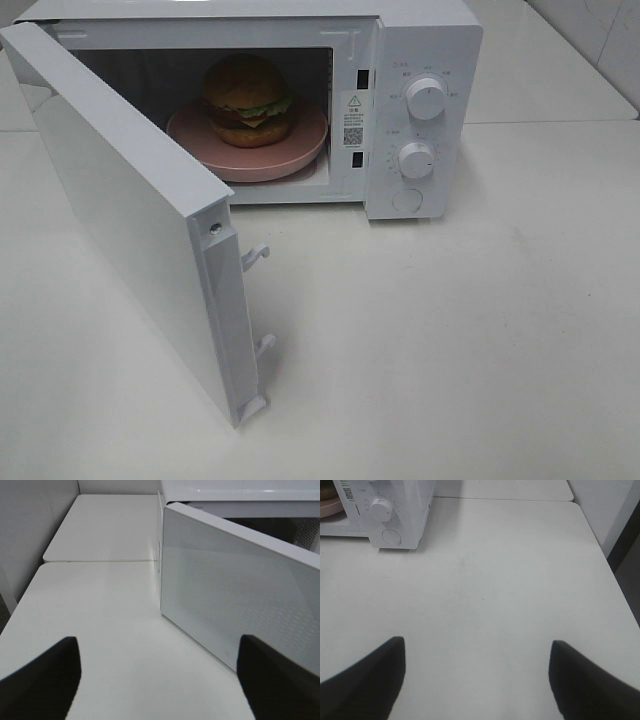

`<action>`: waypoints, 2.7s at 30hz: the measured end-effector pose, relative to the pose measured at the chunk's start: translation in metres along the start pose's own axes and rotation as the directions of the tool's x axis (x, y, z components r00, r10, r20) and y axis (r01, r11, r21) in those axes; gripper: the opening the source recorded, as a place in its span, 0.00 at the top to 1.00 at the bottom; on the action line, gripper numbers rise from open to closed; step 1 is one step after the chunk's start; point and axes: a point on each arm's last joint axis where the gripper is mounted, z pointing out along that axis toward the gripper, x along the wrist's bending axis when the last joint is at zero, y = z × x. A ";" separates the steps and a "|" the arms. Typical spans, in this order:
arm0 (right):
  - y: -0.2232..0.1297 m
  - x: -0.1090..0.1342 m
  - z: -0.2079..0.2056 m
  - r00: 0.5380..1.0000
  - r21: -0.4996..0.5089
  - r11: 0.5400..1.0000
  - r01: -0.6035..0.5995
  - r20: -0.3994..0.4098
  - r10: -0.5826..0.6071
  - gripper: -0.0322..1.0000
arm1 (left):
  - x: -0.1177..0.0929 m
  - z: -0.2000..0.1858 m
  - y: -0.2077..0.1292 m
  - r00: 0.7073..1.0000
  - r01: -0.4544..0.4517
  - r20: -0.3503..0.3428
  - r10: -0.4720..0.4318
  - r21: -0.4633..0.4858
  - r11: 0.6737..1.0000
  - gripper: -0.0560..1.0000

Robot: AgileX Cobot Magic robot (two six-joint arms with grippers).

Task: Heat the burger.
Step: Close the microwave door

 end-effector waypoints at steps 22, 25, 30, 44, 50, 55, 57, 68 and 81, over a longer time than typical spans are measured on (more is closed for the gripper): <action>0.000 0.000 0.000 1.000 0.000 1.000 0.000 0.000 0.000 0.23 | 0.006 0.103 0.029 0.999 -0.027 -0.034 0.024 -0.094 0.995 0.95; 0.000 0.000 0.000 1.000 0.000 1.000 0.000 0.000 0.000 0.23 | 0.007 0.122 0.021 0.999 -0.029 -0.038 0.023 -0.159 0.987 0.95; 0.000 0.000 0.000 1.000 0.000 1.000 -0.001 -0.001 0.001 0.24 | 0.008 0.143 0.001 0.999 -0.043 -0.041 0.035 -0.220 0.974 0.95; 0.000 0.000 0.000 1.000 0.000 1.000 -0.001 -0.001 0.001 0.24 | -0.001 0.195 -0.028 0.990 -0.117 0.047 0.134 -0.269 0.956 0.95; 0.000 0.000 0.000 1.000 0.000 1.000 -0.001 -0.001 0.001 0.24 | -0.008 0.214 -0.043 0.982 -0.079 0.145 0.120 -0.261 0.962 0.95; 0.000 0.000 0.000 1.000 0.000 1.000 -0.001 -0.001 0.001 0.24 | -0.014 0.228 -0.057 0.970 -0.045 0.220 0.101 -0.245 0.968 0.95; 0.000 0.000 0.000 1.000 0.000 1.000 -0.001 -0.001 0.001 0.24 | -0.015 0.230 -0.059 0.967 -0.034 0.236 0.094 -0.247 0.968 0.95; 0.000 0.000 0.000 1.000 0.000 1.000 -0.001 -0.001 0.001 0.24 | -0.029 0.259 -0.065 0.932 -0.027 0.345 0.111 -0.240 0.970 0.95; 0.000 0.000 0.000 1.000 0.000 1.000 -0.001 -0.002 0.001 0.24 | -0.060 0.281 -0.068 0.901 -0.031 0.416 0.120 -0.215 0.976 0.95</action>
